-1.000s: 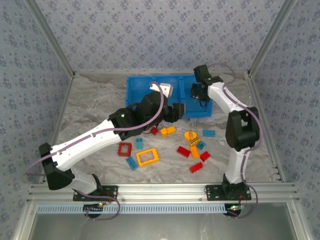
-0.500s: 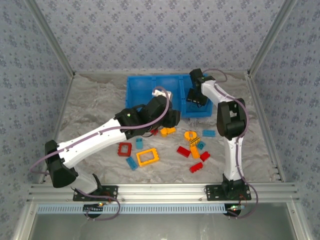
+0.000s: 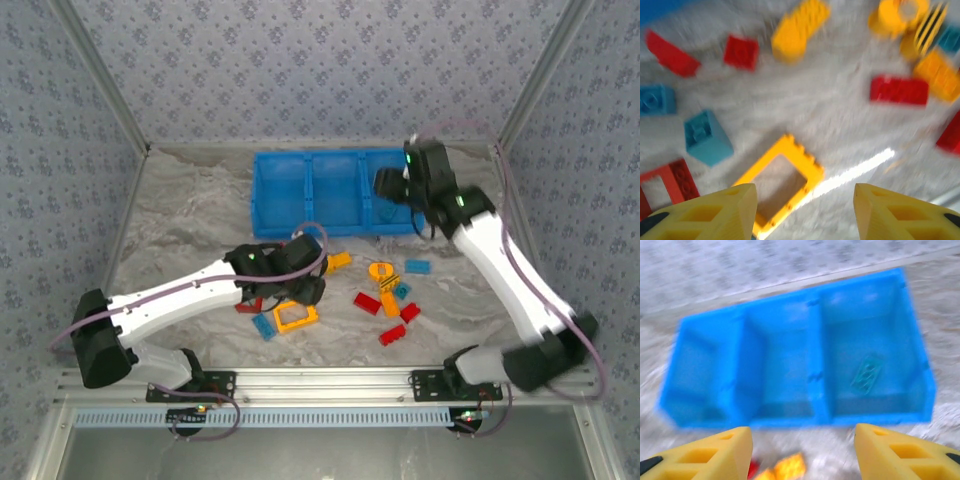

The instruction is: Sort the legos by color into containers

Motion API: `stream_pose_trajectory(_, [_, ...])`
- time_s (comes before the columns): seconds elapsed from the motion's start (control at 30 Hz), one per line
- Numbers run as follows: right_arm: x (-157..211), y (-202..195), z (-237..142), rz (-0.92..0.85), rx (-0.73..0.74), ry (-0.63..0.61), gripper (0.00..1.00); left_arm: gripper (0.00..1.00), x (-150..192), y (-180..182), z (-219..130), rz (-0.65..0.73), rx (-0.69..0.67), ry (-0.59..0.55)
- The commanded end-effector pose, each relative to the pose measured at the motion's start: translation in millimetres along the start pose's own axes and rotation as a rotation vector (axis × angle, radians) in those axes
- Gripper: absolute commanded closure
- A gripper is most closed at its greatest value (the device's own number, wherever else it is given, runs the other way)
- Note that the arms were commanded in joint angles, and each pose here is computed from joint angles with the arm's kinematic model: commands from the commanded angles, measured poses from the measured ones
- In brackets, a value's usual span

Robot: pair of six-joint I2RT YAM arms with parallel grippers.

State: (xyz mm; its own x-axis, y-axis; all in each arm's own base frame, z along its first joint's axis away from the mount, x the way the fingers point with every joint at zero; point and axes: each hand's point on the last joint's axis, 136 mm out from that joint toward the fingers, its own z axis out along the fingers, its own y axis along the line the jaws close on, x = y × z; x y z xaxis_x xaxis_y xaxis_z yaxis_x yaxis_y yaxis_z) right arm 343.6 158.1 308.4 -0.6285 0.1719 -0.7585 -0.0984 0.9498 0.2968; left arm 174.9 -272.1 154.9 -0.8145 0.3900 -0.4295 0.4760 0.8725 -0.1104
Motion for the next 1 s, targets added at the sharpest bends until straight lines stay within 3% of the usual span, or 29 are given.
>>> stream_pose_trajectory(0.0, [68.0, 17.1, -28.4, -0.1, -0.119, 0.075, 0.41, 0.48, 50.5, -13.8, 19.3, 0.147, 0.049, 0.2])
stream_pose_trajectory(0.17, [139.0, 26.7, -90.1, -0.102, -0.325, 0.112, 0.41, 0.51, 75.5, -6.3, 48.7, 0.309, -0.101, 0.32])
stream_pose_trajectory(0.37, [185.8, 14.8, -120.9, -0.024, -0.448, 0.147, 0.41, 0.51, 85.0, 6.0, 70.6, 0.338, -0.182, 0.357])
stream_pose_trajectory(0.6, [199.7, 6.8, -122.3, -0.03, -0.434, 0.162, 0.41, 0.5, 86.7, 10.8, 78.8, 0.337, -0.193, 0.338])
stream_pose_trajectory(0.97, [205.1, 15.4, -114.5, -0.015, -0.453, 0.173, 0.42, 0.67, 90.5, 21.9, 98.8, 0.309, -0.206, 0.344])
